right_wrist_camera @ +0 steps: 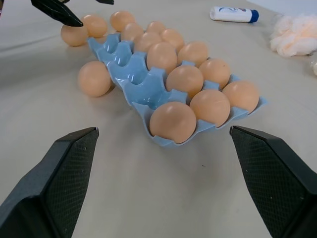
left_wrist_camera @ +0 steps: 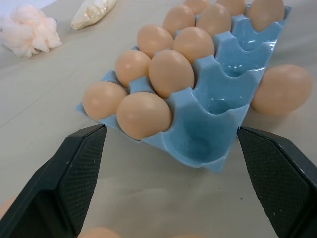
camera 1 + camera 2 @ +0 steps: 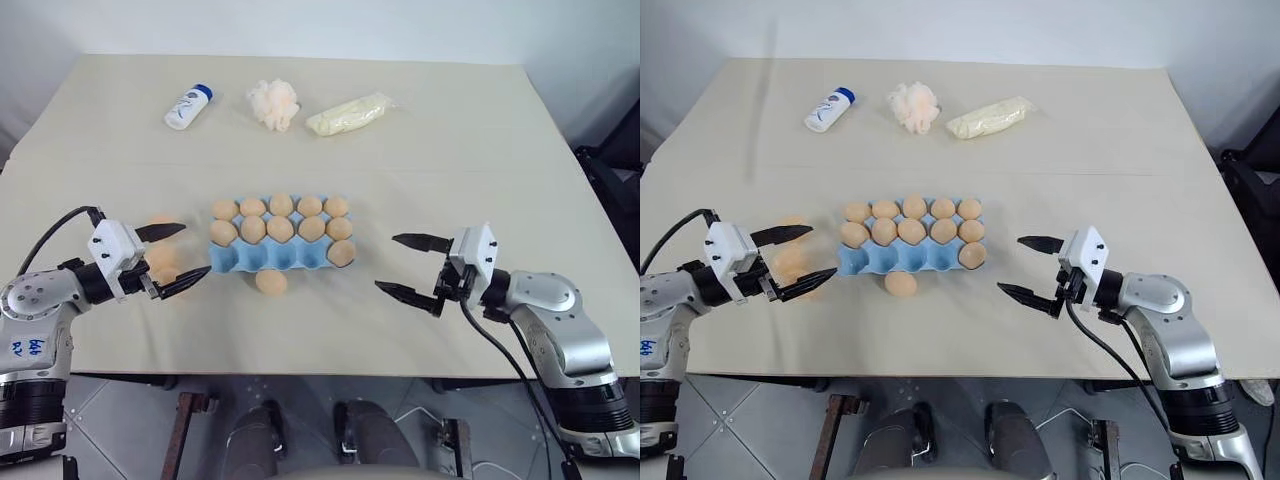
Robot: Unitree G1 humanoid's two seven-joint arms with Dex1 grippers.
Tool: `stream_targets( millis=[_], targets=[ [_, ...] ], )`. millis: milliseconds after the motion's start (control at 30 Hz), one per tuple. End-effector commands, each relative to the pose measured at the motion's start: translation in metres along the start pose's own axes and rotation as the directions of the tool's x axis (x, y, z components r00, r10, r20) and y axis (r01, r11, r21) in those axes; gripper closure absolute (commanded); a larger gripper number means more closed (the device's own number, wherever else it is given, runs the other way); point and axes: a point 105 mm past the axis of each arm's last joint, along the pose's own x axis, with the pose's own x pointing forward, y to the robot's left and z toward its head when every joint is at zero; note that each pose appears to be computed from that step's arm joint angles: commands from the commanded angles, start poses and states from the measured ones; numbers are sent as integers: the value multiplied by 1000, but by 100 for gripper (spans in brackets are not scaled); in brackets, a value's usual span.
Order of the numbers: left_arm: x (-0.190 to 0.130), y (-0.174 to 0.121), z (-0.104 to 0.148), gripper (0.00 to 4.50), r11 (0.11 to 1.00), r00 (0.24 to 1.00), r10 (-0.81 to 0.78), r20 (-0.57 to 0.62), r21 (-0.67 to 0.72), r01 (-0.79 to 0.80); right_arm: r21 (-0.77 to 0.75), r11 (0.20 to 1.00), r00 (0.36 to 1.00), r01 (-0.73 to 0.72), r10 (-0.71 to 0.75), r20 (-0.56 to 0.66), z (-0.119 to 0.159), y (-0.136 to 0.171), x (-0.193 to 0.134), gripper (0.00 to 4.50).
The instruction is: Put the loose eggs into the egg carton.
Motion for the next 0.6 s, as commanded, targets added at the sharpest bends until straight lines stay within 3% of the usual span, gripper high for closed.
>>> stream_targets(
  millis=[33,267,500,600],
  targets=[
    [-1,1,7,0,1000,1000,-1,16,6,1,-46,999,999,-12,14,35,10,3,-1,5],
    [-4,-12,15,0,996,996,-79,48,-43,81,-44,998,998,-50,52,38,11,7,1,5],
    [-9,-70,11,0,929,935,-351,-56,-147,340,-119,982,983,-146,158,96,29,19,2,5],
    [-2,-76,10,0,945,951,-303,-58,-145,292,-133,969,970,-209,223,99,31,28,4,5]
  ],
)
